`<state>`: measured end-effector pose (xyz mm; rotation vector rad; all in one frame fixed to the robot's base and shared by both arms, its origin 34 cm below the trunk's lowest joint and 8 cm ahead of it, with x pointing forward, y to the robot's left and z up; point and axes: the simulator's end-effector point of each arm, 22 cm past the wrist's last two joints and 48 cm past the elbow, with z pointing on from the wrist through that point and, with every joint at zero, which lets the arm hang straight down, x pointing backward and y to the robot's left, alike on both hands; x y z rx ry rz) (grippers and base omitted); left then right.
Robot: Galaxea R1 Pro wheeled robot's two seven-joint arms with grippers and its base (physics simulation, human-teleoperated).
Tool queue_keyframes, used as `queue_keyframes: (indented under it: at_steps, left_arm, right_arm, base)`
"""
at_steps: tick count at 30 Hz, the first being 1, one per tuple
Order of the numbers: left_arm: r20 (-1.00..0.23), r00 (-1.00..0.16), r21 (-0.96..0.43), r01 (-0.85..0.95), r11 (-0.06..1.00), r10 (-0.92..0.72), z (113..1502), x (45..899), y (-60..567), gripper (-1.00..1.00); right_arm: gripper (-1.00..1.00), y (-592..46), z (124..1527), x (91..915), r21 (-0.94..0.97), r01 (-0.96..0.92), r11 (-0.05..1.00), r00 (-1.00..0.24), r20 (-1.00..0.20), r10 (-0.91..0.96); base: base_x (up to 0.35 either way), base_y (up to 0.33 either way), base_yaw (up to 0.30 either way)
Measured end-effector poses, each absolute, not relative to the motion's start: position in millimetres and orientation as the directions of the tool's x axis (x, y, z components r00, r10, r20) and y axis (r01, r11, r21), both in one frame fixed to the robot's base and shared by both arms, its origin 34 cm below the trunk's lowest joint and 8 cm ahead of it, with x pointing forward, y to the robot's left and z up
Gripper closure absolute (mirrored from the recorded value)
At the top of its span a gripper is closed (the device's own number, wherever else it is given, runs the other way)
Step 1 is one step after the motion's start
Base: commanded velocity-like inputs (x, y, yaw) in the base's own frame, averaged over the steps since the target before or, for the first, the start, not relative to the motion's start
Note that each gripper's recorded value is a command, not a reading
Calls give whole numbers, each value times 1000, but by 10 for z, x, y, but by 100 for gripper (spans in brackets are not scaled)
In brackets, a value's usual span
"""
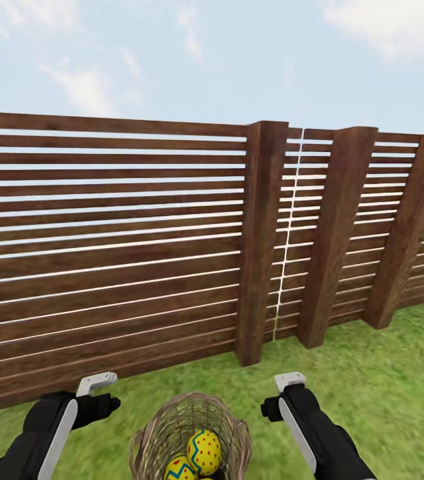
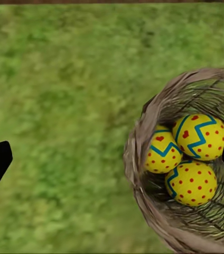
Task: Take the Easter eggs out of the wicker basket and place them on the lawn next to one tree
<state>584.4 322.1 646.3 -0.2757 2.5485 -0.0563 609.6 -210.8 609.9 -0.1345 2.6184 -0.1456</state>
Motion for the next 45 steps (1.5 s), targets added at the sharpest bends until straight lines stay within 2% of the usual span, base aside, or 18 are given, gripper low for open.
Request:
queue_keyframes:
  at_steps: [6, 18, 30, 45]
  left_arm:
    - [-538, -817, -98, -185, 978, -208, 6462, 5844, 3222, -100]
    - [-538, -816, -100, -186, 977, -210, 6403, 5837, 3229, -100]
    - [-541, -814, -96, -190, 977, -211, 6167, 5802, 3256, -100]
    - [-536, -817, -93, -192, 977, -211, 5826, 5745, 3263, -100]
  right_arm:
    - [-100, -2090, 6087, 6088, -128, -71, 989, -866, -484, -125]
    - [-100, -1896, 5782, 5895, -107, -96, 990, -897, -422, -133]
    - [-100, -1610, 5579, 5885, -67, -107, 992, -886, -447, -126]
    - [-100, -1586, 5261, 5871, -60, -101, 993, -878, -463, -117]
  base:
    - [149, -180, 0]
    - [16, -19, 0]
    - [0, 0, 6]
    - [0, 0, 228]
